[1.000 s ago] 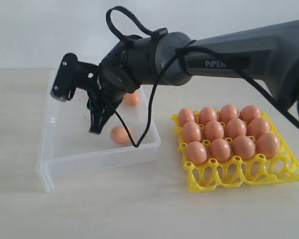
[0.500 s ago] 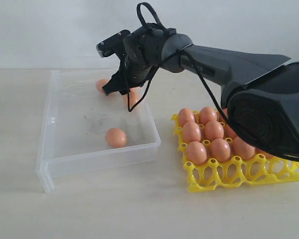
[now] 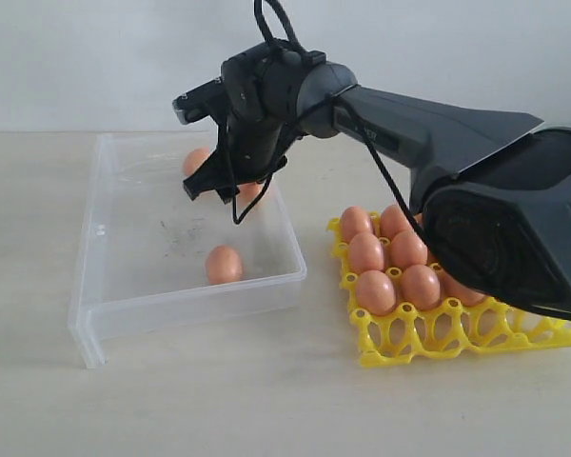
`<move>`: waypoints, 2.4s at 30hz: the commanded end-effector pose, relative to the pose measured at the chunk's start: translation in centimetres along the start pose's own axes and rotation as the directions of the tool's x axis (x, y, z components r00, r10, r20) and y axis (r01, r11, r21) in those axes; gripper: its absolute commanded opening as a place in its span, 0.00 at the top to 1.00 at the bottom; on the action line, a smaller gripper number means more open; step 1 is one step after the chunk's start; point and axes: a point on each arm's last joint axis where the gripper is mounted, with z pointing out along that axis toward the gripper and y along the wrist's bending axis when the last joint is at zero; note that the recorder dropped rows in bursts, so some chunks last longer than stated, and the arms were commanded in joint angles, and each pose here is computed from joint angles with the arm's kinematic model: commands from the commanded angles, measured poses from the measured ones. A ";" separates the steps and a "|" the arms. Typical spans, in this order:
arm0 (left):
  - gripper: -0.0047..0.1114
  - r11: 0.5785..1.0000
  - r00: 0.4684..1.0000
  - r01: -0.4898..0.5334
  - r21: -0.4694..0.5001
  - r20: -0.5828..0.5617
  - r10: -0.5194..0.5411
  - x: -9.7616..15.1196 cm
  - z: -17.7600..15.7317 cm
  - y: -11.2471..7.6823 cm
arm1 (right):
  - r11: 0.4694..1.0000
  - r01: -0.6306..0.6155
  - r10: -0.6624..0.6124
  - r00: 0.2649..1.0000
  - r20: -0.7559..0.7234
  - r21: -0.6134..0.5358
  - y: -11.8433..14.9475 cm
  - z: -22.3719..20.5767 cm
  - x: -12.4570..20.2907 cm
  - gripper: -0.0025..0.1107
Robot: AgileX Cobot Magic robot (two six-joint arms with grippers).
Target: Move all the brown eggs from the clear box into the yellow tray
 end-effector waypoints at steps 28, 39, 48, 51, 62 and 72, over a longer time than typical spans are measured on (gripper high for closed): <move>0.93 1.000 1.000 0.018 0.003 0.021 -0.018 -0.3 0.0 0.0 | 0.945 -0.290 0.292 0.956 -0.003 -0.149 -1.8 3.9 1.2 0.52; 0.93 1.000 1.000 0.018 0.003 0.021 -0.018 -0.3 0.0 0.0 | 0.977 -0.185 0.169 0.976 -0.135 -0.110 -1.9 0.3 1.4 0.52; 0.93 1.000 1.000 0.018 0.003 0.021 -0.018 -0.3 0.0 0.0 | 0.968 -0.242 0.220 0.942 -0.252 -0.059 -1.5 -1.6 1.8 0.52; 0.93 1.000 1.000 0.018 0.003 0.021 -0.018 -0.3 0.0 0.0 | 0.974 -0.221 0.202 0.941 -0.273 -0.043 -1.4 -1.8 2.0 0.52; 0.93 1.000 1.000 0.018 0.003 0.021 -0.018 -0.3 0.0 0.0 | 0.987 -0.147 0.130 0.971 -0.201 -0.070 0.6 -5.4 0.4 0.52; 0.93 1.000 1.000 0.018 0.003 0.021 -0.018 -0.3 0.0 0.0 | 0.968 -0.249 0.239 0.947 -0.216 -0.019 0.4 -6.0 0.7 0.52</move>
